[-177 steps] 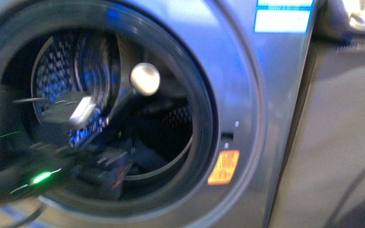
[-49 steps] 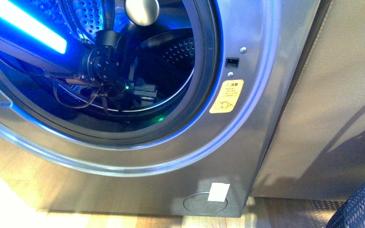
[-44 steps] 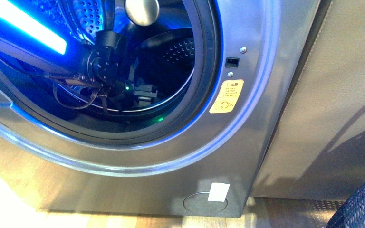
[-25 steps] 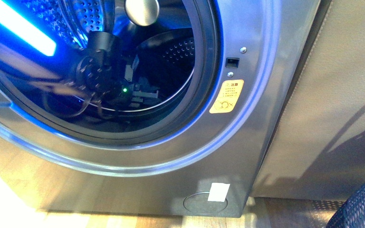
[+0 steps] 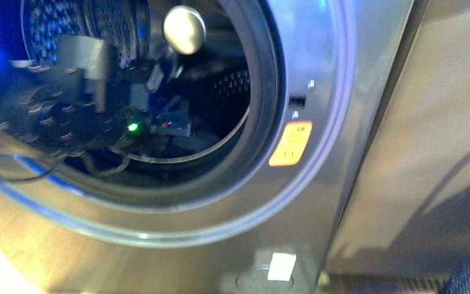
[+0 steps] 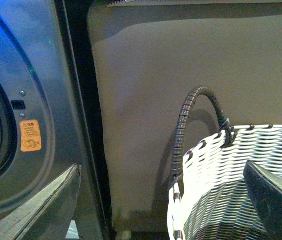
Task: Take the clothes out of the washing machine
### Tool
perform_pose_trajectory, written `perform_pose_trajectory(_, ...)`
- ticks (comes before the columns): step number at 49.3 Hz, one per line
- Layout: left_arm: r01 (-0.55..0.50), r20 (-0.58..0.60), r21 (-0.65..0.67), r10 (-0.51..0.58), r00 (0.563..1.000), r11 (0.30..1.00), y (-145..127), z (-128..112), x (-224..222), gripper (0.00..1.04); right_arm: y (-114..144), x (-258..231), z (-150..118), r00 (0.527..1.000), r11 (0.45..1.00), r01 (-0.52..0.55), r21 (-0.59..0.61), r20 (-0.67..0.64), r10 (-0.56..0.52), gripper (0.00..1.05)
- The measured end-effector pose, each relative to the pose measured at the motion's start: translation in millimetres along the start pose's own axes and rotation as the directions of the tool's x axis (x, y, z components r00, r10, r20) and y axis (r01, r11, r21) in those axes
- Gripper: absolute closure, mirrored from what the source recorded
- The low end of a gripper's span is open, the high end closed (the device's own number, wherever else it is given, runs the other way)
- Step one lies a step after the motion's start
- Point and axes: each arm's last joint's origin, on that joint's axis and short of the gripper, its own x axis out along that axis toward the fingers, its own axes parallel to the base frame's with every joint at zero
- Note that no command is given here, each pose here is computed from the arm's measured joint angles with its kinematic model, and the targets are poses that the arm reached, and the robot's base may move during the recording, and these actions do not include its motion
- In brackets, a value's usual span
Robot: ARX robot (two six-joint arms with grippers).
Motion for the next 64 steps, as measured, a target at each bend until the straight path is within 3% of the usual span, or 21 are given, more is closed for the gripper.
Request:
perform_pose_trajectory(9, 0.067, 0.077, 0.01, -0.068, 0.995, 0.998, -21, 13, -44, 0.98, 0, 0, 0, 1.0, 1.0, 0.0, 0.0, 0.0, 0.0, 0.07)
perform_pose_trajectory(16, 0.108, 0.084, 0.021, -0.109, 0.99, 0.994, -33, 8, -66, 0.98, 0, 0, 0, 1.0, 1.0, 0.0, 0.0, 0.0, 0.0, 0.07)
perform_pose_trajectory(32, 0.153, 0.147, 0.039, -0.157, 0.977, 0.988, -41, 8, -128, 0.98, 0, 0, 0, 1.0, 1.0, 0.0, 0.0, 0.0, 0.0, 0.07)
perform_pose_trajectory(48, 0.221, 0.327, 0.111, -0.245, 0.913, 0.969, -46, 49, -202, 0.98, 0, 0, 0, 1.0, 1.0, 0.0, 0.0, 0.0, 0.0, 0.07)
perform_pose_trajectory(64, 0.249, 0.427, 0.191, -0.308, 0.85, 0.95, -53, 84, -247, 0.98, 0, 0, 0, 1.0, 1.0, 0.0, 0.0, 0.0, 0.0, 0.07)
